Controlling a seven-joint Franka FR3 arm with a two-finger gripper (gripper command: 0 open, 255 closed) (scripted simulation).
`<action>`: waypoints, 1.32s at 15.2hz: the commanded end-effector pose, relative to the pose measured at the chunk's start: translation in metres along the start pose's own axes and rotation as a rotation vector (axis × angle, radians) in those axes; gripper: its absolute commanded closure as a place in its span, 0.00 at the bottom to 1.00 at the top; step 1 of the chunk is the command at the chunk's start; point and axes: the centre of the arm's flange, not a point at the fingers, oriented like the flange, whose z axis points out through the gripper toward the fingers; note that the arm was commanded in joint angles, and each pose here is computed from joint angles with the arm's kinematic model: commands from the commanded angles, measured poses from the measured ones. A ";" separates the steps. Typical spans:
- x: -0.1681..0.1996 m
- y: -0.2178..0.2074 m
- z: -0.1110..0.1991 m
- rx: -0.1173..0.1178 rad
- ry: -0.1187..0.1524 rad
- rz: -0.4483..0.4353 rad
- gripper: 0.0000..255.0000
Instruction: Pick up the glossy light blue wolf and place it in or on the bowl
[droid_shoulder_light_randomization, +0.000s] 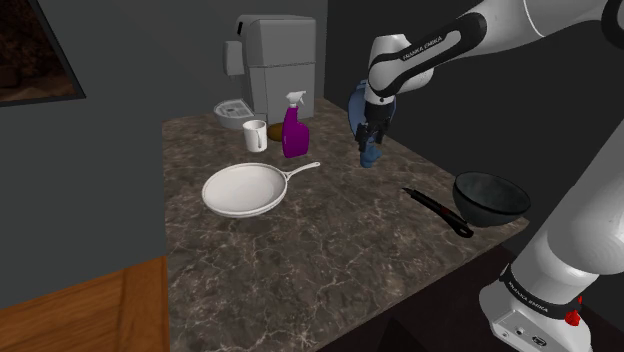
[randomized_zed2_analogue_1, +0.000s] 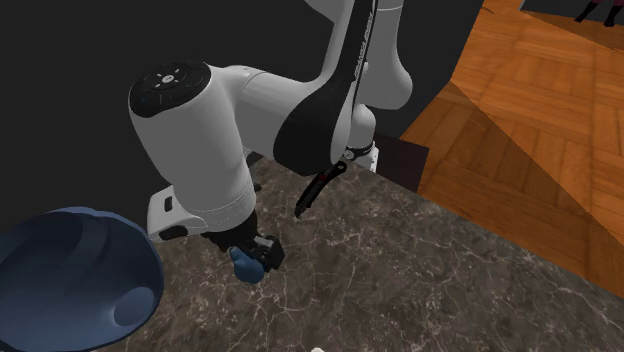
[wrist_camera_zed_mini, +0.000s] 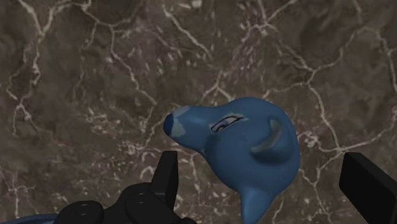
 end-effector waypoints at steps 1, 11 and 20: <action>0.000 0.000 0.000 0.000 0.000 0.000 0.00; 0.000 0.000 0.000 0.000 0.000 0.000 1.00; 0.000 0.000 -0.042 0.000 0.000 0.000 1.00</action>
